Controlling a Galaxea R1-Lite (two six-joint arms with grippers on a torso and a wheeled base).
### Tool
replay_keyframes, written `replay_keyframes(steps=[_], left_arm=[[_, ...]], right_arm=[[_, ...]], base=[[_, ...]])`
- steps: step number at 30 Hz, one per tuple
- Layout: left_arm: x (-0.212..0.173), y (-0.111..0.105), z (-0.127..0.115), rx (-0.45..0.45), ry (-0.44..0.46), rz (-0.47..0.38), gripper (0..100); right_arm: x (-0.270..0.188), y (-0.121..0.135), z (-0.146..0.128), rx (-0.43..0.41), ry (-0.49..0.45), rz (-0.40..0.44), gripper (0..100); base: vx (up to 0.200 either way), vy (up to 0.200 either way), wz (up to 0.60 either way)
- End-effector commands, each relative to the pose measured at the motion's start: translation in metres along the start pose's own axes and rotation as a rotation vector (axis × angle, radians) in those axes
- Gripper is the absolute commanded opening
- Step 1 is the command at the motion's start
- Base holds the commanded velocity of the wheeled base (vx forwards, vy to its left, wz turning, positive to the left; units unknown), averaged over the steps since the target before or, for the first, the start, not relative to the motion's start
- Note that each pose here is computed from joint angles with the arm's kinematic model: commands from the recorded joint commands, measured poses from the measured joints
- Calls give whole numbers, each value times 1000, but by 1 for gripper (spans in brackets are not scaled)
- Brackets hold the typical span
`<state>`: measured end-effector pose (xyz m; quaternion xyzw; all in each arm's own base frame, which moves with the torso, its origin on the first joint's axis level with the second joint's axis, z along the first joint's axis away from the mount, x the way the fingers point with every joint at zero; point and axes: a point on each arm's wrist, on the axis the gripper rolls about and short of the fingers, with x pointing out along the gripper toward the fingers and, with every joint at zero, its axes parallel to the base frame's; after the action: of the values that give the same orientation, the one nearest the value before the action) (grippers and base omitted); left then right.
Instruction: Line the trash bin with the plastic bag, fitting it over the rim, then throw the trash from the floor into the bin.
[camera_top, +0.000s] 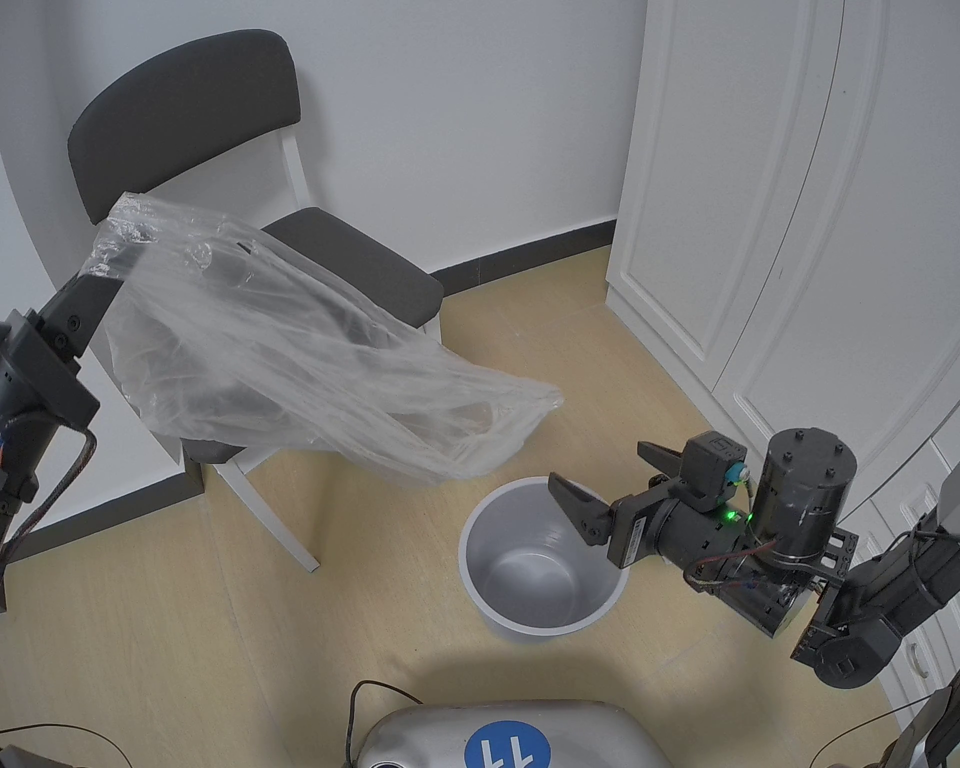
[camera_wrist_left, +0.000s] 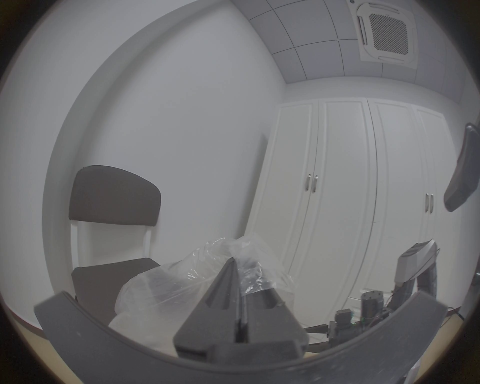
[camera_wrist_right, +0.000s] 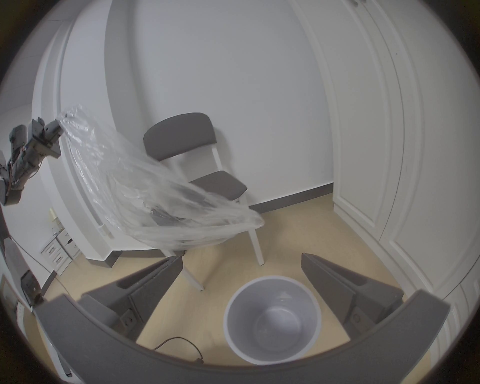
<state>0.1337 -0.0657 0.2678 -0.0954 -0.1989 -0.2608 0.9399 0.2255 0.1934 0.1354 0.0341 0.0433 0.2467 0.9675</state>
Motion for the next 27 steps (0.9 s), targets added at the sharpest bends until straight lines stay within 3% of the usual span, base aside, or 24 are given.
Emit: replay_keyframes(steps=[1,16,21,27], left_arm=[[-11,-9,9,-18,-18,-48,0],[-18,-11,10,21,-19,-70,0],[-21,-18,11,16,-24,-111,0],[-24,-21,14,6,-37,-129,0]], right_arm=[[2,7,-9,-10,29,19,100],[-42,18,23,8,-65,107,100],[-41,26,15,3,-23,135,100],[-51,53,-3,1,53,230,100]], base=[[0,0,0],[0,0,0],[0,0,0],[0,0,0]])
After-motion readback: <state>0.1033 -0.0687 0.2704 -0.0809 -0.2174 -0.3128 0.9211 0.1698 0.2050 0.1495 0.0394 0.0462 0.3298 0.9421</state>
